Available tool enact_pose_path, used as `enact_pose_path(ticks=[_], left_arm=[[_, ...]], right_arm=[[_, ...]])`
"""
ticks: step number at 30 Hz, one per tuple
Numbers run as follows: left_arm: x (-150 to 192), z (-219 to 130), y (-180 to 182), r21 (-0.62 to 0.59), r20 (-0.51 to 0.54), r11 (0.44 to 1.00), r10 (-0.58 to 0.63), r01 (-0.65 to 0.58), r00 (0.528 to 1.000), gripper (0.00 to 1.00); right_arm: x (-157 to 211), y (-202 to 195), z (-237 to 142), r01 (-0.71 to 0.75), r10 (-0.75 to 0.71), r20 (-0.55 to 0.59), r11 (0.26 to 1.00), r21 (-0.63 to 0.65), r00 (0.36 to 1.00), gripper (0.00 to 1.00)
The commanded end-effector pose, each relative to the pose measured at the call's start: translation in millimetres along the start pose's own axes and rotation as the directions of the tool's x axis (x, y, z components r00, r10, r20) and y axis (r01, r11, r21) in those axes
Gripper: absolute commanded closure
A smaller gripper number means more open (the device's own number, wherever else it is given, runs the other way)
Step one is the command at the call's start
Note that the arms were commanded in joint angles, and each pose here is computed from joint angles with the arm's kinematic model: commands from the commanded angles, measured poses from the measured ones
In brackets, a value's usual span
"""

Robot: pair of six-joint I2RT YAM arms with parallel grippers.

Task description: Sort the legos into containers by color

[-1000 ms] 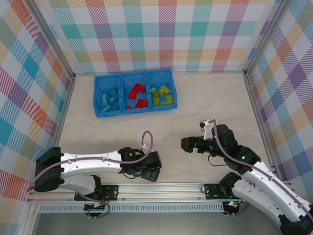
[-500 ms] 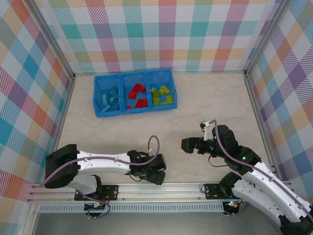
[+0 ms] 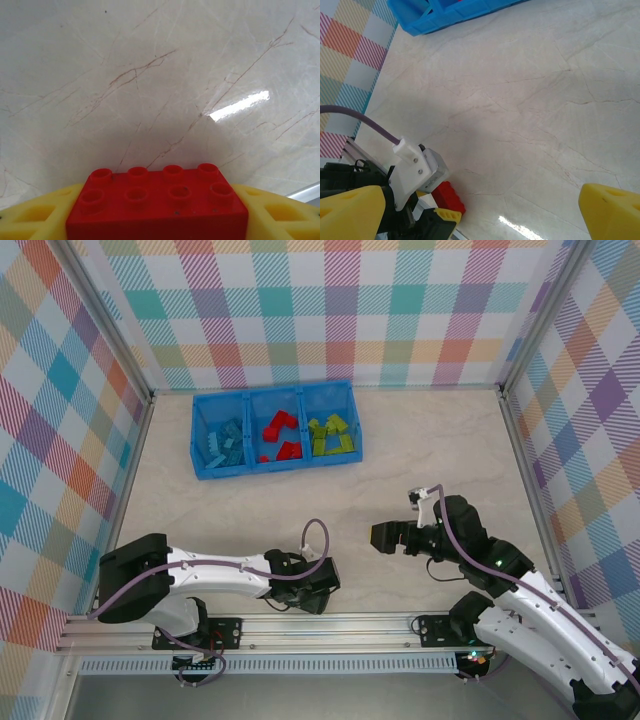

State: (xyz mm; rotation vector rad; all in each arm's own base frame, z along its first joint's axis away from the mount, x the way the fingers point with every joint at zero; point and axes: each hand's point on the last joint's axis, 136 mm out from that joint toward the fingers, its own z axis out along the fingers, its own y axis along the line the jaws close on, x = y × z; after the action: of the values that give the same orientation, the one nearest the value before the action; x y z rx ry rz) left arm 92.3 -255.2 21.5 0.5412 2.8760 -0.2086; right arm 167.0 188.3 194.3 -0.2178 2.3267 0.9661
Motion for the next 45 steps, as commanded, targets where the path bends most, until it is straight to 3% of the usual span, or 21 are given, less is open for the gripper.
enact_pose_path(ticks=[1, 5, 9, 13, 19, 26, 33, 38, 45], left_arm=[[-11.0, -8.9, 14.7, -0.046, 0.046, 0.999, -0.006, 0.009, 0.999, 0.51], [-57.0, -39.7, 44.7, -0.003, 0.137, 0.993, -0.117, 0.119, 0.984, 0.52], [-119.0, -73.4, 77.8, 0.087, 0.256, 0.971, -0.239, 0.223, 0.937, 0.53], [-182.3, -96.3, 124.8, 0.041, 0.341, 0.957, -0.283, 0.286, 0.897, 0.52], [-272.7, -111.9, 178.7, 0.033, 0.449, 0.917, -0.369, 0.398, 0.814, 0.51], [-349.5, -94.5, 196.5, 0.092, 0.452, 0.902, -0.416, 0.422, 0.789, 0.49], [-391.7, -69.6, 219.8, 0.086, 0.459, 0.875, -0.46, 0.477, 0.76, 0.42], [-400.8, -56.3, 230.8, 0.049, 0.438, 0.86, -0.476, 0.509, 0.763, 0.32], [-405.0, -82.2, 218.6, 0.112, 0.448, 0.871, -0.475, 0.479, 0.758, 0.21]], right_arm=[[7.6, 12.0, 0.0, 0.023, -0.026, -0.052, 0.998, -0.065, 0.998, 0.0], [20.3, 29.1, 4.3, 0.04, -0.064, -0.149, 0.986, -0.16, 0.987, 0.0], [24.4, 48.7, 12.7, 0.046, -0.097, -0.191, 0.966, -0.256, 0.977, 0.0], [15.5, 68.3, 24.4, 0.071, -0.132, -0.186, 0.95, -0.304, 0.974, 0.0], [-6.1, 62.7, 30.5, 0.129, -0.158, -0.129, 0.969, -0.21, 0.979, 0.0], [-15.6, 55.2, 14.4, 0.141, -0.151, -0.062, 0.979, -0.147, 0.987, 0.0], [-38.7, 36.0, -1.7, 0.098, -0.095, 0.101, 0.995, -0.029, 0.99, 0.0], [-51.4, 43.2, -21.8, 0.153, -0.128, 0.254, 0.985, -0.081, 0.959, 0.0], [-53.6, 37.2, -25.7, 0.15, -0.132, 0.273, 0.988, -0.047, 0.953, 0.0]])
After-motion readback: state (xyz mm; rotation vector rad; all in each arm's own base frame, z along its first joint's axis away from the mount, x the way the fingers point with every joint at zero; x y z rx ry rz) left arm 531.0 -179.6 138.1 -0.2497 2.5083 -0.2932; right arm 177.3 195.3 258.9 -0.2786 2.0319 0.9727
